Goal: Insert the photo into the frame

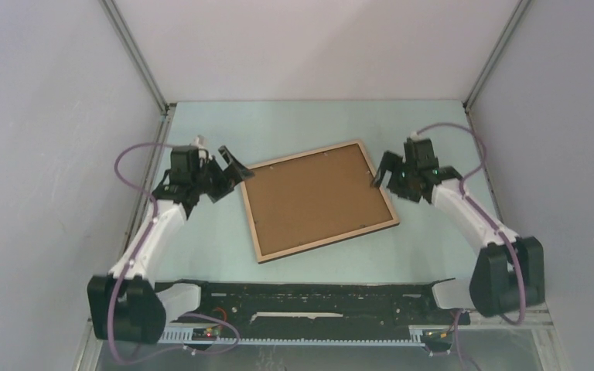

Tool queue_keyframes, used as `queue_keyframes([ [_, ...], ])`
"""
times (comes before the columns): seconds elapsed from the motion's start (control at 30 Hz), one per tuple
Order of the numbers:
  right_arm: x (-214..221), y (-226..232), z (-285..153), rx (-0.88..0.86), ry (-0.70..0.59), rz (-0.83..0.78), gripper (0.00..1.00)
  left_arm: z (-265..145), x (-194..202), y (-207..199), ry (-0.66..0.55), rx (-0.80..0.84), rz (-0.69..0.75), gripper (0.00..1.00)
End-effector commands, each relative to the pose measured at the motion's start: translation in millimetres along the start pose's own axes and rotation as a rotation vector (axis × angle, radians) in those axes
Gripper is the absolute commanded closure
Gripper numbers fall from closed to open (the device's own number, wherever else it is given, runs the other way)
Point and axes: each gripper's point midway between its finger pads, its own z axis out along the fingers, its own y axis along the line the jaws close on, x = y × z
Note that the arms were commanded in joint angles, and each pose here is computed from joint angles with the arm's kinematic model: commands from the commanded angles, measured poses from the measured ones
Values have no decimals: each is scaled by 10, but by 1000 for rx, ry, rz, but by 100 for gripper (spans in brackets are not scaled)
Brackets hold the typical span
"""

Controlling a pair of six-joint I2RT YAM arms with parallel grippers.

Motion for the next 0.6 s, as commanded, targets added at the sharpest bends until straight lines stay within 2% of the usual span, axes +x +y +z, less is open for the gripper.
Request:
queue_keyframes([
  [0.0, 699, -42, -102, -96, 105, 192, 0, 265, -632, -376, -111, 38, 137, 0],
  [0.13, 988, -196, -179, -81, 92, 325, 0, 812, -955, -356, -109, -24, 156, 0],
  [0.27, 1123, -308, -184, -74, 57, 390, 0, 1335, -1175, -315, -94, -52, 180, 0],
  [0.4, 1192, -330, -137, -85, 65, 404, 0, 1850, -1062, -303, 49, -25, 209, 0],
  [0.57, 1216, -272, 9, -119, 77, 433, 1, 2146, -854, -238, 187, -29, 248, 0],
])
